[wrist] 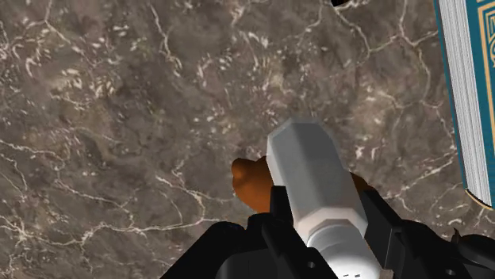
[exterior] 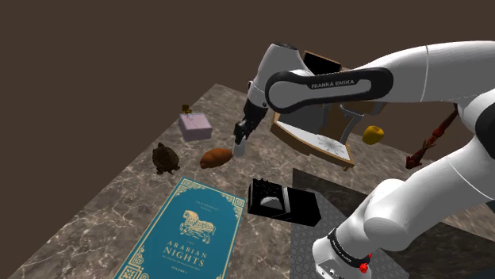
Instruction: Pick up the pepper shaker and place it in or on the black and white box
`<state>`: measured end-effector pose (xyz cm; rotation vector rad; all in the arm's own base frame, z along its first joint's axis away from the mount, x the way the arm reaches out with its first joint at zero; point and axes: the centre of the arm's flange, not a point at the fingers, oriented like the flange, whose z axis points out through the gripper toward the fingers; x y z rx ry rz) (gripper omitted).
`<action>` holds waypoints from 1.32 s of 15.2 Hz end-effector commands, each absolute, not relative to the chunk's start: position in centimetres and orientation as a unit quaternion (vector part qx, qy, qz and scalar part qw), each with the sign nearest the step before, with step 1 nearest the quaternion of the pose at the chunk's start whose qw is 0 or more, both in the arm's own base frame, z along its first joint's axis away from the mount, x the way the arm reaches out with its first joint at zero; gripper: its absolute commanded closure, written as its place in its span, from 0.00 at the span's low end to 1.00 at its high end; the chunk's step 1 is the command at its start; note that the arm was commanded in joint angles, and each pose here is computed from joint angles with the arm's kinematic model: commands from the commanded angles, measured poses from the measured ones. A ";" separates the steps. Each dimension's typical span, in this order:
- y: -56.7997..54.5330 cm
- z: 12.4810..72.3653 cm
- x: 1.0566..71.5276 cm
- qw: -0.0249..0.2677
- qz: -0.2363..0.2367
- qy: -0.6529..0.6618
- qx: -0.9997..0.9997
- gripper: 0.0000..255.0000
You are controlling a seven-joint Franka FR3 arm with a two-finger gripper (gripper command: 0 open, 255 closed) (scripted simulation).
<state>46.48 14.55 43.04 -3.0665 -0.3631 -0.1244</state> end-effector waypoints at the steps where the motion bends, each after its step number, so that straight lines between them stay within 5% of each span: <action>1: 14.6 44.2 46.4 0.026 -0.040 -0.117 -0.992 1.00; 16: 14.6 51.9 46.4 0.026 -0.040 -0.117 -0.992 1.00; 20: 13.5 52.4 41.3 0.026 -0.040 -0.117 -0.992 1.00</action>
